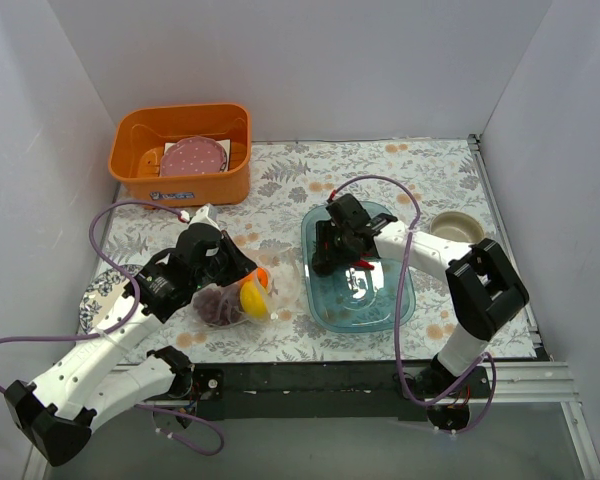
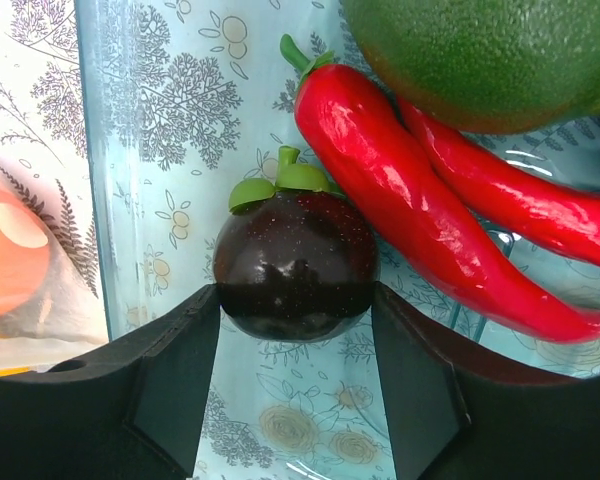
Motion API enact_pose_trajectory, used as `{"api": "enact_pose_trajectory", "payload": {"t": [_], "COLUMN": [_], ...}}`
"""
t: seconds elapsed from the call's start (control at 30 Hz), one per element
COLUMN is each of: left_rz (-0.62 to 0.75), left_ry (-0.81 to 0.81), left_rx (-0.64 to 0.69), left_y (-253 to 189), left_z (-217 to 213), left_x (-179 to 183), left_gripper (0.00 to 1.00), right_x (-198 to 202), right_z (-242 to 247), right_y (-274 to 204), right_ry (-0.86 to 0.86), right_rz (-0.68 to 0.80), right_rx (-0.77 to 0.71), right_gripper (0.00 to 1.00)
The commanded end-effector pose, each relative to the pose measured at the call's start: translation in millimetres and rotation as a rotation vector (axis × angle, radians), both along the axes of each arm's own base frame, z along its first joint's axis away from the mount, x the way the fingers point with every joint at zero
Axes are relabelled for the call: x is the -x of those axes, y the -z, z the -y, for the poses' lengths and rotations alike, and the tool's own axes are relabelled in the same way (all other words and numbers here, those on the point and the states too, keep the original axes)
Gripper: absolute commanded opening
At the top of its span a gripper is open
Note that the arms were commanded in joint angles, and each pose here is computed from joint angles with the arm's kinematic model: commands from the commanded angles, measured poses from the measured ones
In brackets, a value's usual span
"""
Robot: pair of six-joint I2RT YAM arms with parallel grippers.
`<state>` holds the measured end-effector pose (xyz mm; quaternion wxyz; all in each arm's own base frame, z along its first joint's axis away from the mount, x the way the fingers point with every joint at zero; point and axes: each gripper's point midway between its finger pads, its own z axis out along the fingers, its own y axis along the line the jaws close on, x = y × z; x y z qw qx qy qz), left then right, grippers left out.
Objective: Place the food in the zip-top bag and seal the zipper
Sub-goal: Pick up the fake fruit from the bin.
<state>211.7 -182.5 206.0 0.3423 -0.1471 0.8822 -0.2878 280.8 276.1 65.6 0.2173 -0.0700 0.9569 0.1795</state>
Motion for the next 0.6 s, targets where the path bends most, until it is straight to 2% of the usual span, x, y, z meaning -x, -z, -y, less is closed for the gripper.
{"api": "enact_pose_trajectory", "payload": {"t": [0.0,0.07,0.23,0.43,0.47,0.57], "left_rz": [0.002,0.005,0.003,-0.002,-0.002,-0.004], "left_ry": [0.004,0.008,0.007,0.016,0.015,0.022], "left_rx": [-0.004,-0.002,-0.011,-0.002,-0.002,-0.003], "left_y": [0.5,-0.5,1.7,3.6,3.7,4.7], "left_z": [-1.6,-0.2,-1.1,2.3,2.3,4.4], "left_x": [2.4,1.7,1.1,1.0,0.4,-0.5], "left_gripper": [0.00,0.00,0.00,0.00,0.00,0.00], "right_x": [5.1,12.5,29.5,57.5,60.6,65.8], "right_z": [4.8,10.8,29.4,57.1,59.1,60.9], "right_y": [-4.8,-5.5,-14.1,-8.5,-7.5,-6.0], "right_ry": [-0.011,-0.021,-0.032,-0.080,-0.091,-0.120], "right_rz": [0.025,0.025,0.046,0.009,0.004,0.004], "right_rx": [-0.017,-0.013,-0.001,0.074,0.079,0.077], "right_gripper": [0.56,0.54,0.54,0.63,0.68,0.74]}}
